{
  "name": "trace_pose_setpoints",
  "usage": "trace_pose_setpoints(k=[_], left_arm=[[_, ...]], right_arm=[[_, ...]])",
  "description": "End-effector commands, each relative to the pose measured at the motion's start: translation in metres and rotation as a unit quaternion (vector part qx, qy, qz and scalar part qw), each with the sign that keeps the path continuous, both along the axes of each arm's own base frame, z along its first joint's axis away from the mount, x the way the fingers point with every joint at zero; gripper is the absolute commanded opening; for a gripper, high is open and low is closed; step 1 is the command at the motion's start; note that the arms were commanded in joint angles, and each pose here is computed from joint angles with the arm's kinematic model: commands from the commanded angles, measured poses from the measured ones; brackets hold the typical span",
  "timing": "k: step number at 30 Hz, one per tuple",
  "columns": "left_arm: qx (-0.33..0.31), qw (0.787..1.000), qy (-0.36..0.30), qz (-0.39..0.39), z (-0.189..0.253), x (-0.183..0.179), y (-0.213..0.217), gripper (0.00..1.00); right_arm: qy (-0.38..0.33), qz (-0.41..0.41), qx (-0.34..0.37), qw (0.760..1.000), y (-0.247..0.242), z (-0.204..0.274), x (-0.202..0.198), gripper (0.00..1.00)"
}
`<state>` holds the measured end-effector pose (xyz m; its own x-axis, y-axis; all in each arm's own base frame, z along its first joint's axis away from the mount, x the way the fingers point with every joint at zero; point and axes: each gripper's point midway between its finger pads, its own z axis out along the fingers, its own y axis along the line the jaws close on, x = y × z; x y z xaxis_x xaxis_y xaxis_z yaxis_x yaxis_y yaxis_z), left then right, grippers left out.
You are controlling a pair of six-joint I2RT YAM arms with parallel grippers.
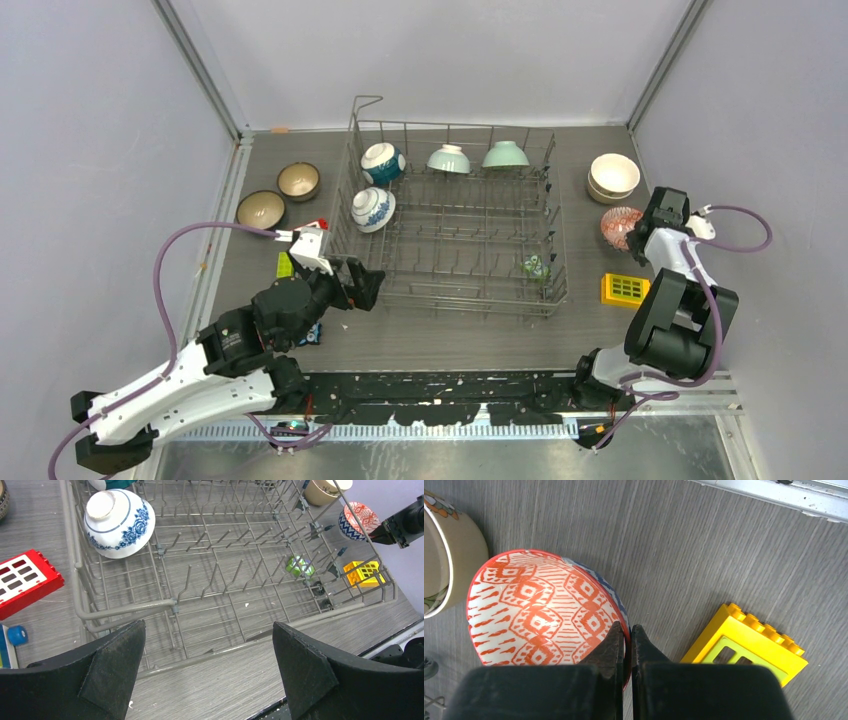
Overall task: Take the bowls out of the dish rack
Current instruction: Place the bowl at the center of the board.
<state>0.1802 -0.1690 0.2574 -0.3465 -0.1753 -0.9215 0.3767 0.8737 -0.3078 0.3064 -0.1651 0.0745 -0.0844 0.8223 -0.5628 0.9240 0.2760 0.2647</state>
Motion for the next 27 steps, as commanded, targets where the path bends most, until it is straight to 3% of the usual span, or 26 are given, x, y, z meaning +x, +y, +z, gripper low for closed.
trace_pose_setpoints(k=[1,27], left_arm=[[-0.013,1.0,-0.001,0.013,0.003,0.002,0.001,0.99],[-0.005,1.0,0.007,0.012,-0.005,0.003,-0.002,0.99]], right_arm=[[-0.03,-0.002,-0.014,0.999,-0.008,0.005,0.013,0.01],[-0.01,0.004,-0.005,1.0,-0.008,-0.015,0.012,0.02]])
